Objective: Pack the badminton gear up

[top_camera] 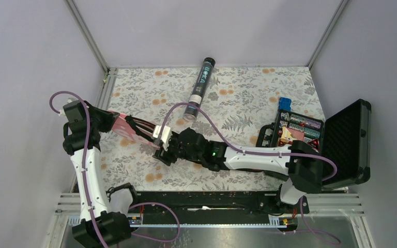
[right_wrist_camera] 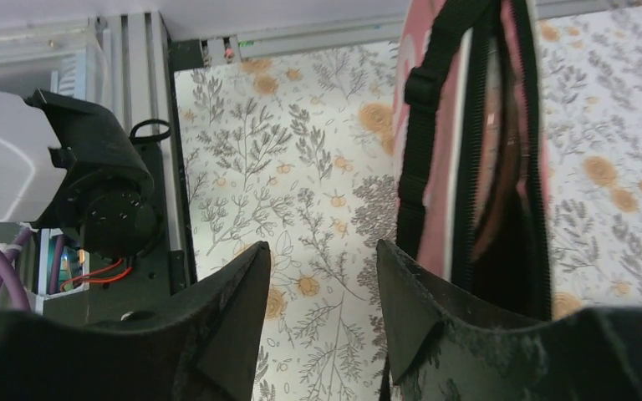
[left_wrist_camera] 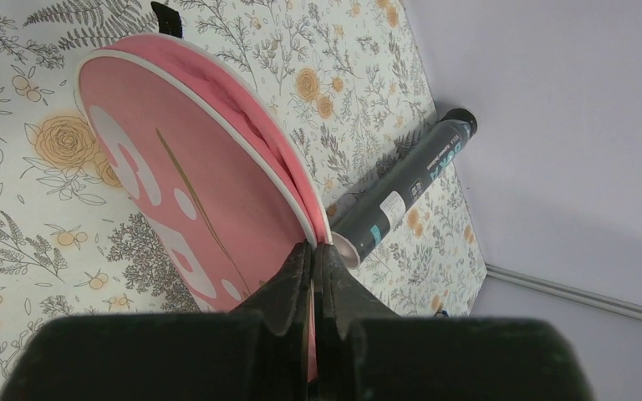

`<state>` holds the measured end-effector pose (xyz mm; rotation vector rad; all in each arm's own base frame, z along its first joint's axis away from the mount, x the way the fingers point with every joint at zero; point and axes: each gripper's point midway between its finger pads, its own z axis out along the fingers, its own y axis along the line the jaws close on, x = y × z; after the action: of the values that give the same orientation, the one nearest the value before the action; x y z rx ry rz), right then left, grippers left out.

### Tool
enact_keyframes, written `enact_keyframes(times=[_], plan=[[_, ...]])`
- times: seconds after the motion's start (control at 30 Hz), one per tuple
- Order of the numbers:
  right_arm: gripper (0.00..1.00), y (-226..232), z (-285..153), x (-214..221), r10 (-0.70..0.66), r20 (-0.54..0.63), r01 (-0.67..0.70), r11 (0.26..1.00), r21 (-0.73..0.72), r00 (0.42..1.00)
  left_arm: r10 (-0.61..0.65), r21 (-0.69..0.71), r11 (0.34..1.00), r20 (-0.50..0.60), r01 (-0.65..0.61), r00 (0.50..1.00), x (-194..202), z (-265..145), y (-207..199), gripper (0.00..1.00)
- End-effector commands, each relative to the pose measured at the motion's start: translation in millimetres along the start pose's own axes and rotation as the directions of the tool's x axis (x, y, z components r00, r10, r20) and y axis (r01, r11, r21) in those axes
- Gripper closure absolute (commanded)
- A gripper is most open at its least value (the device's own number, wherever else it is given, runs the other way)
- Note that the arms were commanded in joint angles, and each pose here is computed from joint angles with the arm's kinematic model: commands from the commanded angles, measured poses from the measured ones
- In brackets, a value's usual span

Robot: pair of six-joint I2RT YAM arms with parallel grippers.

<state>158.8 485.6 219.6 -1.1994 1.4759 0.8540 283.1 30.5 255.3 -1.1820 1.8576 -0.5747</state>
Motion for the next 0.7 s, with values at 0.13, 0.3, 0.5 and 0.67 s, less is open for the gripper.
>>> enact_keyframes(times=[0.13,0.3,0.5,0.67], plan=[[0.37,-13.1,49.0,6.1,-0.019,-0.021,0.021,0.995,0.097,1.0,0.017,0.069,0.997,0.058,-0.021,0.998,-11.6,-15.8,-21.9,1.0],[0.33,-30.3,71.0,24.3,0.004,-0.039,0.004,0.979,0.203,0.999,0.022,0.071,0.997,0.047,-0.026,0.999,-12.5,-18.0,-26.6,1.0],[0.34,-40.4,83.3,12.9,-0.021,-0.011,0.023,0.968,0.25,1.0,0.009,0.076,0.997,0.039,-0.012,0.999,-8.1,-17.2,-23.7,1.0],[0.75,-53.3,94.7,0.8,-0.058,0.007,0.053,0.951,0.306,0.998,0.004,0.073,0.997,0.035,-0.006,0.999,-6.7,-16.5,-22.1,1.0]])
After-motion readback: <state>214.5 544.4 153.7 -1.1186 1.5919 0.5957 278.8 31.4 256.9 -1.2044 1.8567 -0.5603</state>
